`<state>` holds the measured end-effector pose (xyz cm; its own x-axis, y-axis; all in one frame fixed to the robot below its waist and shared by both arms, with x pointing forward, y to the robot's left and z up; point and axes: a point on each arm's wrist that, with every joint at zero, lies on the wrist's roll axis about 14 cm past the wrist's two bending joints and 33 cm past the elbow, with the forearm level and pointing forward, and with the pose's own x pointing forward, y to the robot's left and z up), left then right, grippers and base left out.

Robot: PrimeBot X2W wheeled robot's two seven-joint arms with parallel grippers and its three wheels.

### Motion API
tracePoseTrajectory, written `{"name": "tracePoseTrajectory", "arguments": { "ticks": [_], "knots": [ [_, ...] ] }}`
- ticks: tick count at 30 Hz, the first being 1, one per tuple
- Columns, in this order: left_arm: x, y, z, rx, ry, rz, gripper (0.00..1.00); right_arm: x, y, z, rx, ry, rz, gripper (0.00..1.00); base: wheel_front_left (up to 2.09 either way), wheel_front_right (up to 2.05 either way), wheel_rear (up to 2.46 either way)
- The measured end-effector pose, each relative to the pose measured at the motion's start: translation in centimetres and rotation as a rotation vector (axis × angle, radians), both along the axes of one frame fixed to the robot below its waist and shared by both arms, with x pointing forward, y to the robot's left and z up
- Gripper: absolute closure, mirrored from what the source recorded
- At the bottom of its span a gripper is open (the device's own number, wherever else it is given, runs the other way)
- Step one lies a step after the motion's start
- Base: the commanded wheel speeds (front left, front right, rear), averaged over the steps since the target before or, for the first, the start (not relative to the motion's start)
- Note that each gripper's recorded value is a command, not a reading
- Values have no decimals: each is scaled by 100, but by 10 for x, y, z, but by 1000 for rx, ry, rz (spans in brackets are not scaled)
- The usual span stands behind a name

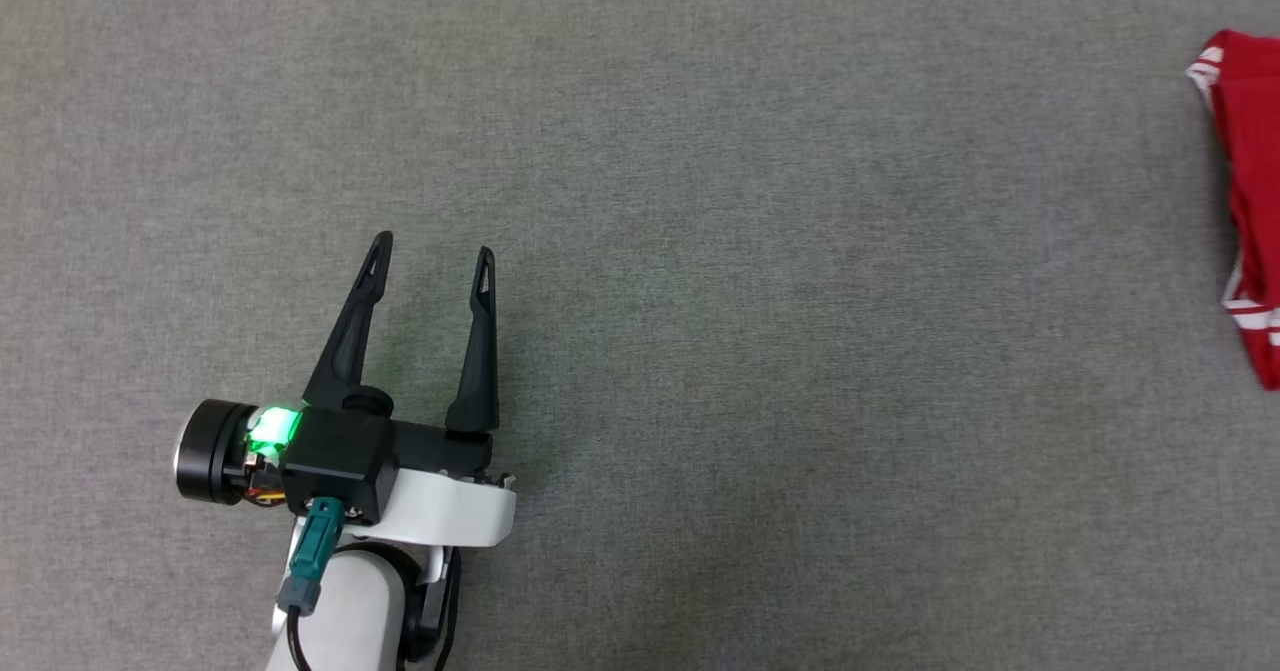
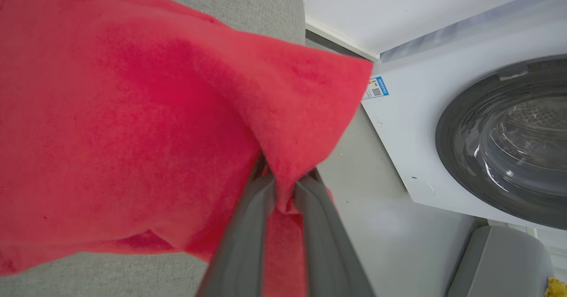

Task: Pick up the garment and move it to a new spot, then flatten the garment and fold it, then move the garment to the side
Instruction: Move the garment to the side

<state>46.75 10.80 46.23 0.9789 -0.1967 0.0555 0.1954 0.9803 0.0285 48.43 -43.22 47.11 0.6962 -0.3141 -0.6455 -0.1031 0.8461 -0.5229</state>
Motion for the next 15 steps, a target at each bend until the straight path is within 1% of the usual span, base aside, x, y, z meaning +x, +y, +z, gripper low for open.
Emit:
{"name": "tracePoseTrajectory", "arguments": {
  "ticks": [3, 5, 6, 7, 8, 11, 15],
  "knots": [
    [1, 3, -3, 7, 6, 7, 0, 6, -9, -5, -5, -5, -28, 100, 0, 0, 0],
    [2, 5, -5, 9, 8, 12, 0, 11, -9, -10, 13, -18, -48, 100, 0, 0, 0],
    [2, 5, -5, 10, 10, 13, 0, 12, -9, -13, 18, -18, -57, 79, 0, 0, 0],
    [2, 6, -5, 11, 10, 16, 0, 12, -9, -17, 25, -14, -67, 17, 0, 0, 0],
    [1, 6, -5, 11, 10, 17, 0, 11, -8, -19, 36, -17, -74, 0, 0, 0, 0],
    [-1, 8, 1, 11, 0, 27, 0, 11, -9, -14, 44, -59, -85, 0, 0, 0, 0],
    [-11, 13, 10, 11, -10, 47, 0, 12, -10, 7, 56, -165, -93, 0, 0, 0, 0]
  ]
}}
